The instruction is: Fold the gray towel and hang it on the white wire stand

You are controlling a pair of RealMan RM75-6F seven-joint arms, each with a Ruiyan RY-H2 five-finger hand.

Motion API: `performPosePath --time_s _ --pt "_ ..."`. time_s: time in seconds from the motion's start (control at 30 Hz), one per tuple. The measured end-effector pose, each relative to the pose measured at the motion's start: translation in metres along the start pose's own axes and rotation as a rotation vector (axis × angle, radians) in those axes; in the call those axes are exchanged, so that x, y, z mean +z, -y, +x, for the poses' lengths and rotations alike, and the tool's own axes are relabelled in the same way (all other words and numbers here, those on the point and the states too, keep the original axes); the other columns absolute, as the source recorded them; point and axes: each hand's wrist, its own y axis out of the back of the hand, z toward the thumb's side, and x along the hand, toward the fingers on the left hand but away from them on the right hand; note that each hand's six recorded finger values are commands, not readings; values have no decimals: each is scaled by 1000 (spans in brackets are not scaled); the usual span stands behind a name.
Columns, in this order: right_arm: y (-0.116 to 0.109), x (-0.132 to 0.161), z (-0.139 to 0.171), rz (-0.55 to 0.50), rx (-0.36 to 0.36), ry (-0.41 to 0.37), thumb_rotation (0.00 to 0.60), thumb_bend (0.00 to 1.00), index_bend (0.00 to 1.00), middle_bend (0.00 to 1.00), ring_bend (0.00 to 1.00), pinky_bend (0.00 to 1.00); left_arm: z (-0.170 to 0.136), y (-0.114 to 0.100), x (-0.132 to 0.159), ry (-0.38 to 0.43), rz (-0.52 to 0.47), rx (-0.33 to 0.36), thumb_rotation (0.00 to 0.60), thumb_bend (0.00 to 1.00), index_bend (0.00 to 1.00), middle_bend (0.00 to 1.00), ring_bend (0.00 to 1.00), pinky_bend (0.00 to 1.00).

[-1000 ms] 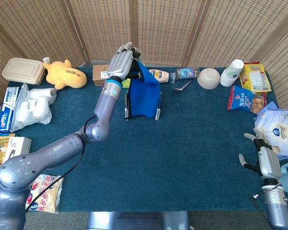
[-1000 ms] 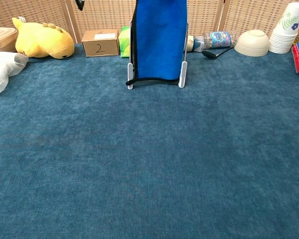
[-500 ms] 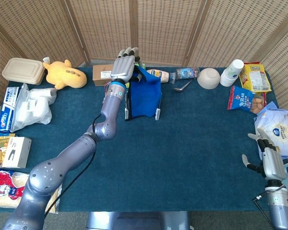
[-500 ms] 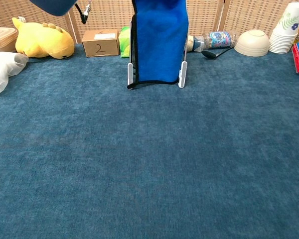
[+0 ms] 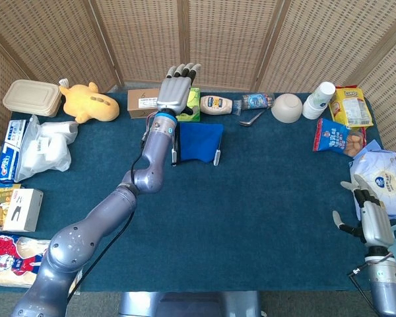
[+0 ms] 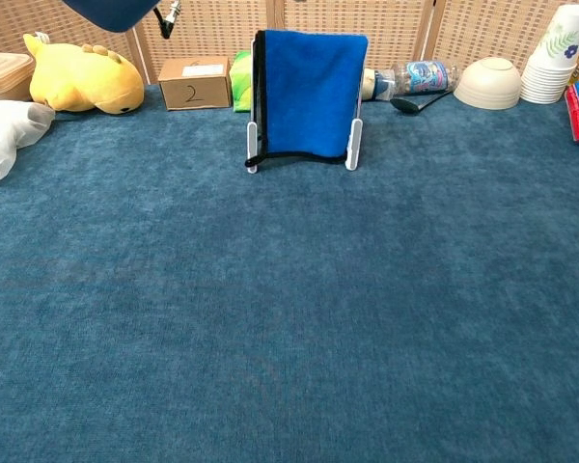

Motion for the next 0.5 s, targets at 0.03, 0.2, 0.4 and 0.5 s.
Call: performPosePath --time_s 0.03,0.2,0.4,0.5 --pt "0 1 -1 2 0 -2 600 359 189 48 0 0 -1 -1 0 5 -8 2 600 347 0 0 0 0" --pt "-3 5 -5 23 5 -16 600 359 183 47 0 0 -13 -6 -6 41 -64 3 600 344 17 0 0 0" --pt "-4 11 -12 47 11 -35 600 361 174 46 0 0 -46 -9 -17 92 -147 -29 600 343 40 0 0 0" --pt "-4 16 -16 59 15 -48 600 359 172 44 0 0 -68 -14 -31 101 -186 -43 600 343 48 0 0 0"
